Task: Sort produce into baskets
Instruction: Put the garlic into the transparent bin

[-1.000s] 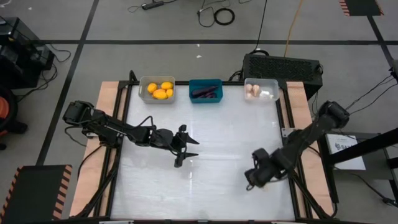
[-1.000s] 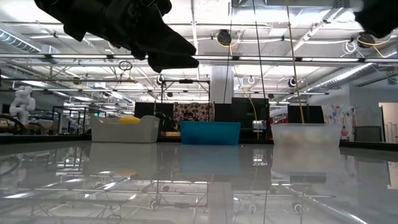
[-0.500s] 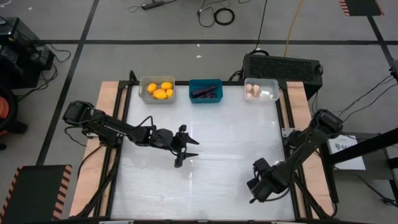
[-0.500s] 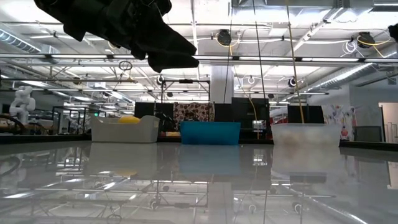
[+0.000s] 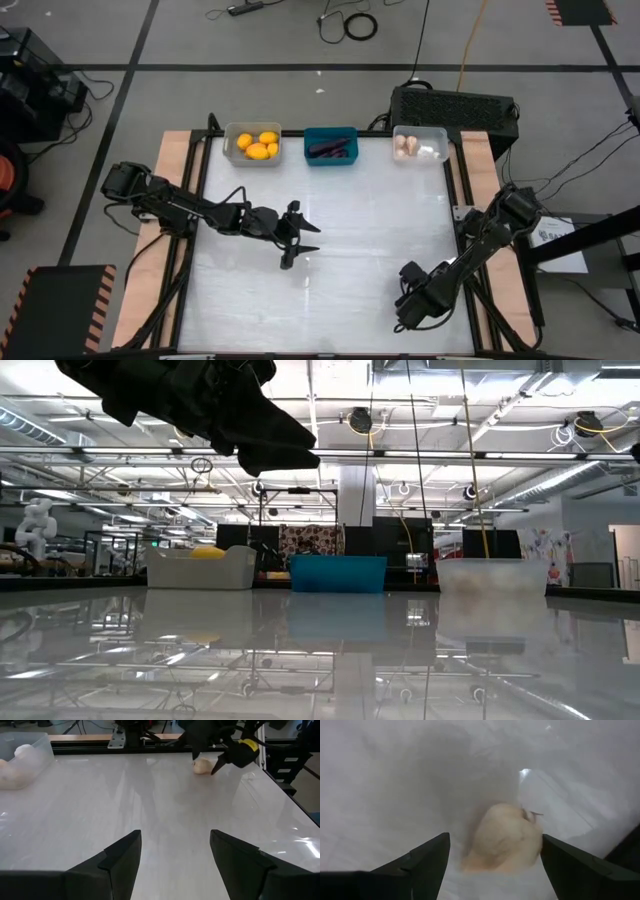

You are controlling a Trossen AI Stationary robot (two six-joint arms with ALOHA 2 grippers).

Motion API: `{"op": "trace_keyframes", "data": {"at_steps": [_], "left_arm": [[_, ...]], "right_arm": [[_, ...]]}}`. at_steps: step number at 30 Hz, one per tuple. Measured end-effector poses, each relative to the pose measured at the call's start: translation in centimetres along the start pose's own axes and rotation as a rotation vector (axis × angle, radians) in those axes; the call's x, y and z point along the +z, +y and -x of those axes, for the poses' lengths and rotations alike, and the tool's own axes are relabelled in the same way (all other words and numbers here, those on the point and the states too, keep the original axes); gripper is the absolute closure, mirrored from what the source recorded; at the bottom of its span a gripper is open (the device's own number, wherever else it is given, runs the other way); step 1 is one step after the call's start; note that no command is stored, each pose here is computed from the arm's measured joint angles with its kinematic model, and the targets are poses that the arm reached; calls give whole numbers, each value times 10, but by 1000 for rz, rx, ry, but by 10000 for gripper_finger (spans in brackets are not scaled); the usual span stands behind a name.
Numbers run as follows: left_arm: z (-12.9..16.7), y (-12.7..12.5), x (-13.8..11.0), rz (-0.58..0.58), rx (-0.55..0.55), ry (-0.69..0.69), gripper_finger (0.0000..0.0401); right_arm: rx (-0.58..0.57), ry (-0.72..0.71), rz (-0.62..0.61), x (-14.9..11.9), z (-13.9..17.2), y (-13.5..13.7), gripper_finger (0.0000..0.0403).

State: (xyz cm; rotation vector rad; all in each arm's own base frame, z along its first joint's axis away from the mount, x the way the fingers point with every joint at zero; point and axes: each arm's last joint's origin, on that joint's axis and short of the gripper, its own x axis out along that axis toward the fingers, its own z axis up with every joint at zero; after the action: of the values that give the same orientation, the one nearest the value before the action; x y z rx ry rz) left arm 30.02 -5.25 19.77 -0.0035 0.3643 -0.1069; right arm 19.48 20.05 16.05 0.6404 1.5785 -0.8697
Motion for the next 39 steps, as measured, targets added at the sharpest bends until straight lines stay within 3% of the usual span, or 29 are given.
{"op": "trace_keyframes", "data": {"at_steps": [6,17,21,28,39], "left_arm": [[0,0,0,3,0,0,157],[0,0,0,3,0,0,157],[0,0,0,2,0,-1,157],[0,0,1,2,-1,-8,157],[0,0,0,18,0,0,157]], "right_arm": [[11,21,49,5,-3,5,126],[38,37,139,14,2,5,265],[59,29,161,24,12,-1,287],[32,-136,135,70,44,-32,269],[-55,-433,-31,169,90,-123,266]]}}
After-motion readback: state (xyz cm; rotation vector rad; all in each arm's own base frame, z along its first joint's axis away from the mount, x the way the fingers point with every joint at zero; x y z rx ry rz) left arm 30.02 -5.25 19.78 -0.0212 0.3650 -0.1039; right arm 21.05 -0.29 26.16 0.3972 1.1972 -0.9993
